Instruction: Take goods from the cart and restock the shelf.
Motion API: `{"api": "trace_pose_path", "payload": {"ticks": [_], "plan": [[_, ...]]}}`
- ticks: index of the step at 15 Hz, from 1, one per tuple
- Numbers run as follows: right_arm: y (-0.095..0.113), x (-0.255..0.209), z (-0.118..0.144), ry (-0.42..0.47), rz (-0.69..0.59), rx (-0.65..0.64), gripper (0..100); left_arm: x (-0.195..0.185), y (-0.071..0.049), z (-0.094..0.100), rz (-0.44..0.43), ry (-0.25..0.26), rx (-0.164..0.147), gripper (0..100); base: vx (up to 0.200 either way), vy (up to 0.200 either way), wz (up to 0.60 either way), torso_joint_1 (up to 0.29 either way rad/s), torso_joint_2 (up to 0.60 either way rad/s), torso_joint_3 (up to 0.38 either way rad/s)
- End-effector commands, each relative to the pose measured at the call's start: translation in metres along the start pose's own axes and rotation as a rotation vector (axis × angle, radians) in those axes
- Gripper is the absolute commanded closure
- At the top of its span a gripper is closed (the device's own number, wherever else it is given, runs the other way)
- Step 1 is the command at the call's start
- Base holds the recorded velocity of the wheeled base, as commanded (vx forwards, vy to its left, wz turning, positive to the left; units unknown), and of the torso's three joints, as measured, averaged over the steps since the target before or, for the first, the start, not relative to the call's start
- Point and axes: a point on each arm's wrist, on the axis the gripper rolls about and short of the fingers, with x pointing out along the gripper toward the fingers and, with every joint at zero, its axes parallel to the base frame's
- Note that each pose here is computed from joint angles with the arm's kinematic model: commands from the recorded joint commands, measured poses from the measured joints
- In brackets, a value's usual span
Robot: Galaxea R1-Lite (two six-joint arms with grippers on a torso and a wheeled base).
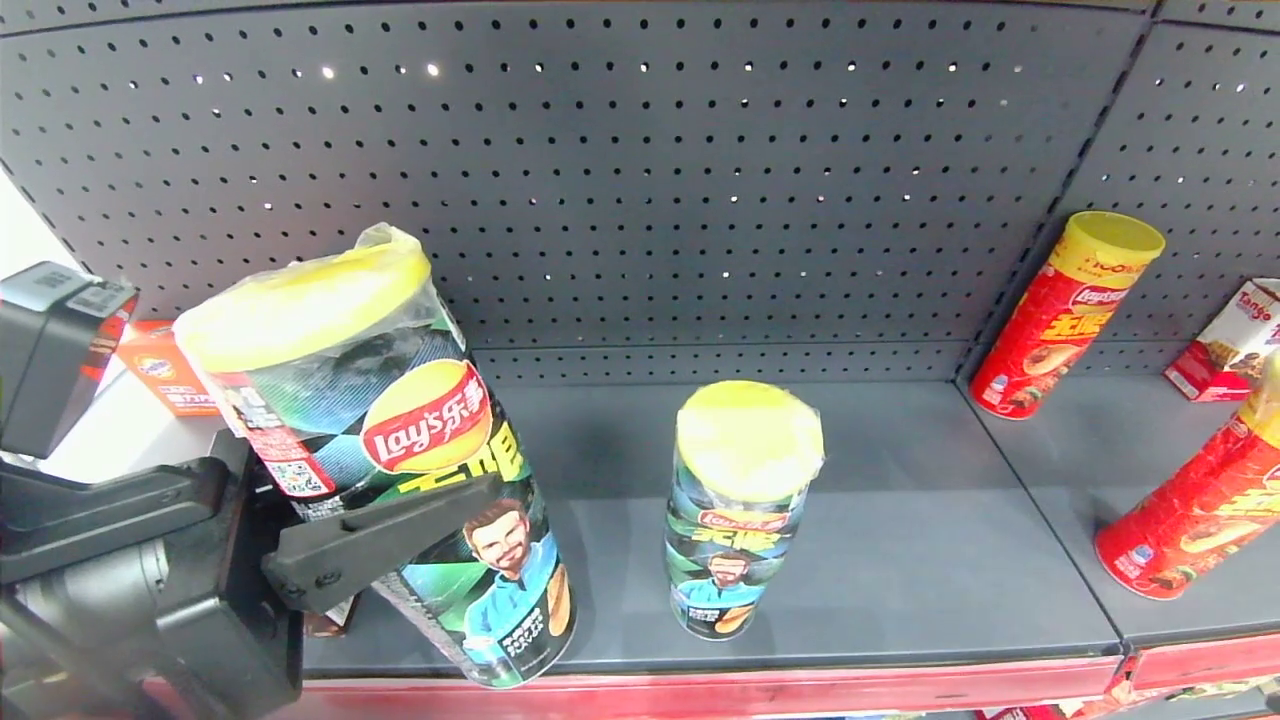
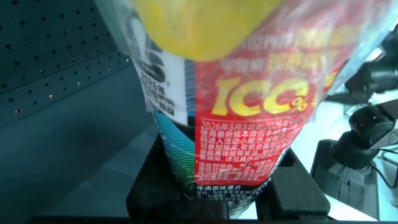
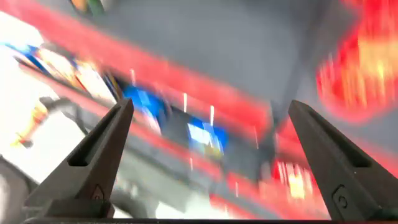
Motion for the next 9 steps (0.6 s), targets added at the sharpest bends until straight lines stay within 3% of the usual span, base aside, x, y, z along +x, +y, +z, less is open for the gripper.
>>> {"api": "trace_pose_path", "payload": {"ticks": [1,3,5,6,9], "plan": [[0.004,-0.0227,-0.0307,-0.028,-0.188,0.047,0,-0.0002,-0.0001,-0.0004,0.0,0.002,-0.001,100,0.0,0.0,0.0,0.0,0.0,0.0],[0.0059,-0.02,-0.0288,0.031,-0.373,0.094,0,0.0004,-0.0006,-0.0009,-0.004,0.005,-0.002,100,0.0,0.0,0.0,0.0,0.0,0.0],[0.0094,-0.0225,-0.0299,0.012,-0.519,0.125,0,0.0006,-0.0011,-0.0009,-0.009,0.005,0.001,100,0.0,0.0,0.0,0.0,0.0,0.0],[0.0125,-0.026,-0.0318,-0.042,-0.55,0.137,0,0.0004,-0.0015,-0.0011,-0.01,0.005,0.002,100,0.0,0.0,0.0,0.0,0.0,0.0],[0.0124,-0.0236,-0.0341,-0.097,-0.525,0.193,0,-0.0015,-0.0018,-0.0025,-0.005,0.006,0.001,100,0.0,0.0,0.0,0.0,0.0,0.0]]}}
